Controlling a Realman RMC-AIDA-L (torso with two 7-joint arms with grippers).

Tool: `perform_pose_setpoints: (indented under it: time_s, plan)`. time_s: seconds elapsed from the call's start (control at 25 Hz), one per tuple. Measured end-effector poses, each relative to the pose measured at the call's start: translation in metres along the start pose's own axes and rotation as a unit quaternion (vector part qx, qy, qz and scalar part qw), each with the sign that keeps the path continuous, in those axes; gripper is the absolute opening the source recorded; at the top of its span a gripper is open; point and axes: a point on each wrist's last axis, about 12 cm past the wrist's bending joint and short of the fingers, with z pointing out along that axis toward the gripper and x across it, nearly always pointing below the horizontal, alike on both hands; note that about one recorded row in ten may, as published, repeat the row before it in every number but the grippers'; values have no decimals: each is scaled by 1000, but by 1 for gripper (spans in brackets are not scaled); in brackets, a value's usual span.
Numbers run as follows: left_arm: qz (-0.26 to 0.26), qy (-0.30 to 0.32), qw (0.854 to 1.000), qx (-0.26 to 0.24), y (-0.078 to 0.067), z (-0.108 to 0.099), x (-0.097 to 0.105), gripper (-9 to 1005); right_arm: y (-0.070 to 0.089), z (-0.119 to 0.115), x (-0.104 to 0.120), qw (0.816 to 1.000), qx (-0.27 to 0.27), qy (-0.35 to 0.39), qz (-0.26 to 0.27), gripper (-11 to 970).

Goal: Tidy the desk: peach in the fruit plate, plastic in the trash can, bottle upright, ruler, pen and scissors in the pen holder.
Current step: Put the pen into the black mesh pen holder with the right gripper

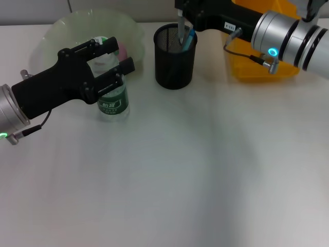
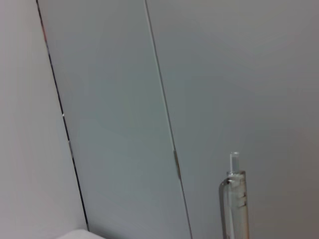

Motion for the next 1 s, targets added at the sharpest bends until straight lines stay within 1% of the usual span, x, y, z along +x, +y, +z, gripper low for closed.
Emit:
perform_pose_setpoints:
  time_s: [0.2,0.24,0.44,1.0]
  plan:
    - [1,1,1000,3,0,2,0,587,2,1,5,999,-2,6,-36,137]
    - [-1,1,1000,4,0,3,0,587,4,4,6,999,-5,10,-52,145]
    - [-4,1,1000,5,-1,3,1,587,6,7,8,998,-8,14,-68,182]
    - [-4,1,1000,5,-1,3,1,587,6,7,10,997,-7,18,-68,287]
